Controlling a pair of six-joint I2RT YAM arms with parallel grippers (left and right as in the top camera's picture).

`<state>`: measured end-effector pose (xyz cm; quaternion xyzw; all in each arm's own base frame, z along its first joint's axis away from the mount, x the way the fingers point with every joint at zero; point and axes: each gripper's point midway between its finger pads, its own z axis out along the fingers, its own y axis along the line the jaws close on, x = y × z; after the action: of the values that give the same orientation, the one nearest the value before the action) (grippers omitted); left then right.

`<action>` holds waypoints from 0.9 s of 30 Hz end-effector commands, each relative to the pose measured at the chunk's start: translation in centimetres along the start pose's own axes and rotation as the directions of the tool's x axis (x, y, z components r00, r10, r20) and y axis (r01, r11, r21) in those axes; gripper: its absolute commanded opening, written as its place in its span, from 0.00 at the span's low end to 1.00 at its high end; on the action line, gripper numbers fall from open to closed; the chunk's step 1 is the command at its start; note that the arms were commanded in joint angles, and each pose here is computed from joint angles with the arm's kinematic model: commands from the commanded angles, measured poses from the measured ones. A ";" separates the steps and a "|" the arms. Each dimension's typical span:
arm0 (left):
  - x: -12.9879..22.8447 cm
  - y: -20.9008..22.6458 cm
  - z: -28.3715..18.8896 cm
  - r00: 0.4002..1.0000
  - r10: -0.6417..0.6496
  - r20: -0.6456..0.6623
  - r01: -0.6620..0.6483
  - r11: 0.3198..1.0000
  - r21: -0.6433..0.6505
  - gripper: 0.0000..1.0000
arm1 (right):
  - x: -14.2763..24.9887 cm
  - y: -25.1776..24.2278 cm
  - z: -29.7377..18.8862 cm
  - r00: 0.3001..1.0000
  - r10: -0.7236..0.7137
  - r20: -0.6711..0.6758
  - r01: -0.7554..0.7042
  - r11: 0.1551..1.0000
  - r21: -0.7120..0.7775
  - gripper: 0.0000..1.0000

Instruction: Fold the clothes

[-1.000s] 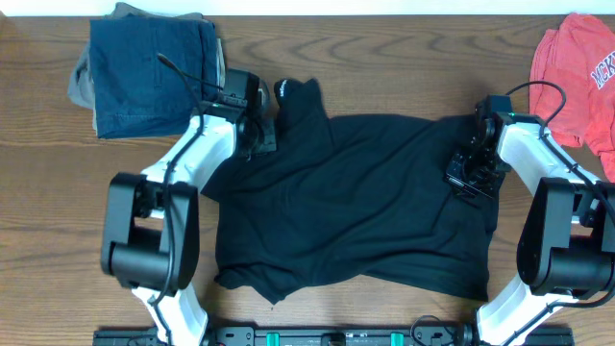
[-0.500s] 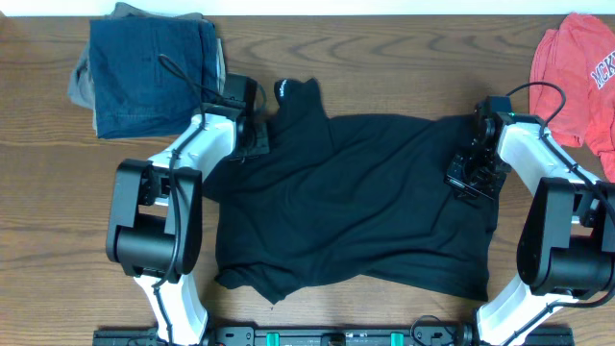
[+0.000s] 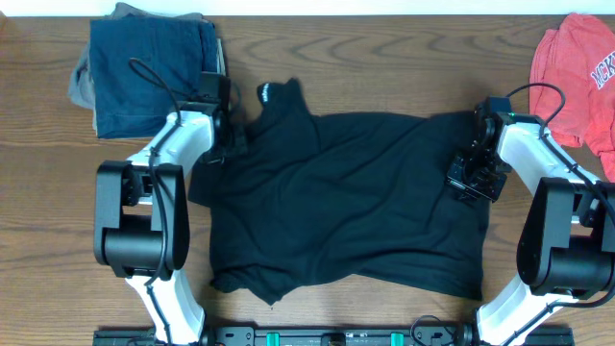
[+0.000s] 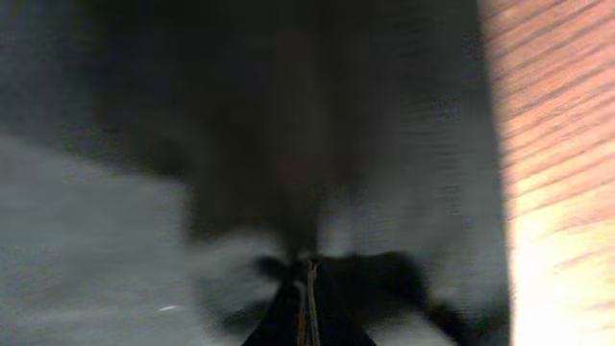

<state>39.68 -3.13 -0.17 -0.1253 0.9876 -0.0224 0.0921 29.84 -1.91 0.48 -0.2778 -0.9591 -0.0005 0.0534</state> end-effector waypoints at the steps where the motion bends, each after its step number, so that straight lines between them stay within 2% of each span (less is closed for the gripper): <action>1: 1.3 4.7 0.9 0.997 -0.051 -0.056 0.043 0.989 -0.144 0.05 | -0.7 -0.4 -0.1 0.999 -0.024 0.032 0.022 0.998 0.054 0.01; 5: 1.6 6.3 -0.5 0.992 -0.101 -0.068 0.090 0.984 -0.156 0.06 | -1.1 -0.8 -0.1 0.999 -0.011 0.045 0.008 0.998 0.063 0.01; 10: 1.1 6.7 -3.9 0.992 -0.126 -0.019 0.122 0.982 -0.143 0.06 | -2.2 -1.9 -0.7 0.998 0.035 0.055 -0.037 0.998 0.052 0.01; 18: 0.6 5.8 -11.1 0.986 -0.114 0.119 0.124 0.989 -0.079 0.07 | -3.7 -1.2 -5.7 0.995 0.042 0.089 -0.043 0.999 0.010 0.01; 21: 0.9 4.9 -12.1 0.986 -0.115 0.121 0.118 0.993 -0.023 0.17 | -4.0 2.1 -6.9 0.990 -0.084 0.114 0.098 0.988 -0.117 0.01; 24: 1.5 3.2 -11.9 0.991 -0.114 0.071 0.109 0.992 0.070 0.43 | -3.9 5.6 -7.4 0.967 -0.204 0.154 0.236 0.945 -0.225 0.05; 27: 2.3 2.6 -11.2 0.994 -0.111 0.020 0.109 0.989 0.095 0.56 | -3.4 7.7 -7.4 0.945 -0.268 0.187 0.307 0.925 -0.225 0.07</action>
<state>35.13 0.58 11.18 -0.1776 0.9740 -0.0347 0.1363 36.76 -0.72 5.94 -0.2045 -0.9758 -0.0674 -0.0379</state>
